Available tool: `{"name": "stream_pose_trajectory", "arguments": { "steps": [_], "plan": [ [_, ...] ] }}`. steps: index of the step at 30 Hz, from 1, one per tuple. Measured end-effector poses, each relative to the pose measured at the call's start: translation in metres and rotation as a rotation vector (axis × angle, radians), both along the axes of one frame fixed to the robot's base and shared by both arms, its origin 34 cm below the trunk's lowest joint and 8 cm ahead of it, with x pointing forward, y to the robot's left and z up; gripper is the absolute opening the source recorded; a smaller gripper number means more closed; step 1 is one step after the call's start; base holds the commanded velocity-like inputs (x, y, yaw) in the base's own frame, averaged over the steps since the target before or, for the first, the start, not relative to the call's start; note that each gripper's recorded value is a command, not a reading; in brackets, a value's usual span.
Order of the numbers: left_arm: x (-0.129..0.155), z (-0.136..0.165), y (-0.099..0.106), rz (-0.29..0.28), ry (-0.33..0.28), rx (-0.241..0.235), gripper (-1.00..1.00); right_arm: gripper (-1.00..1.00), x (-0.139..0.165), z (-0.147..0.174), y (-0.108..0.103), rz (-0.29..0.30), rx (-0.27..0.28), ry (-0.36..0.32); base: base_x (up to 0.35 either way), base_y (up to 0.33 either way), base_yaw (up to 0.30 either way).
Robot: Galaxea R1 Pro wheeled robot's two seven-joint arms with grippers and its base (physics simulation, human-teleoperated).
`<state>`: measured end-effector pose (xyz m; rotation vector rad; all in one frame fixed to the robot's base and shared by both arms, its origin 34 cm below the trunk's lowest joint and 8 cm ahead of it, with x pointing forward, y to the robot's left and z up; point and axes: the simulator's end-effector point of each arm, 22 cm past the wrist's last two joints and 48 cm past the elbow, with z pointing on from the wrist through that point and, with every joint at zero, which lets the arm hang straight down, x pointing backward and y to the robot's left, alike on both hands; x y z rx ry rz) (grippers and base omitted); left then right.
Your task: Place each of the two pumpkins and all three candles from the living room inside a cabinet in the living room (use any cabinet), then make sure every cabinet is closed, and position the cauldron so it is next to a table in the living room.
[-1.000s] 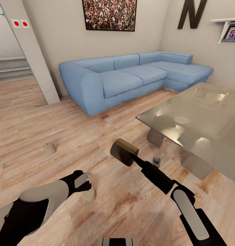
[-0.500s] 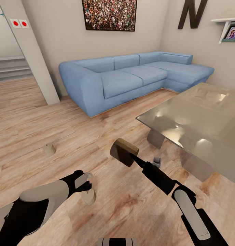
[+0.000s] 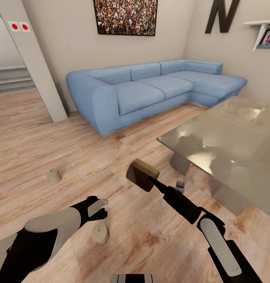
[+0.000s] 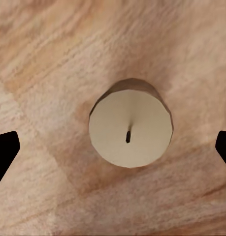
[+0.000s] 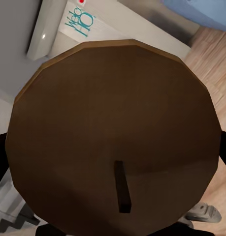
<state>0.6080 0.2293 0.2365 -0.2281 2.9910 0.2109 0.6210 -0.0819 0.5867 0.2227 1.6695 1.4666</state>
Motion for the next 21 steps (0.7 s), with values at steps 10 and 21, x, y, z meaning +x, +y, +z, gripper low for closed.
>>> {"name": "stream_pose_trajectory", "arguments": {
  "steps": [10, 21],
  "plan": [
    [-0.0001, 0.0001, -0.0071, -0.007, 0.000, -0.007, 1.00, -1.00, 0.0000, 0.0002, -0.0002, 0.000, 0.001, -0.001, 0.120, 0.000, 0.000],
    [-0.0020, -0.0044, -0.0074, -0.007, 0.007, -0.007, 1.00, -1.00, 0.0012, -0.0052, 0.0000, -0.002, -0.002, 0.009, 0.011, 0.000, 0.000]
  ]
}}
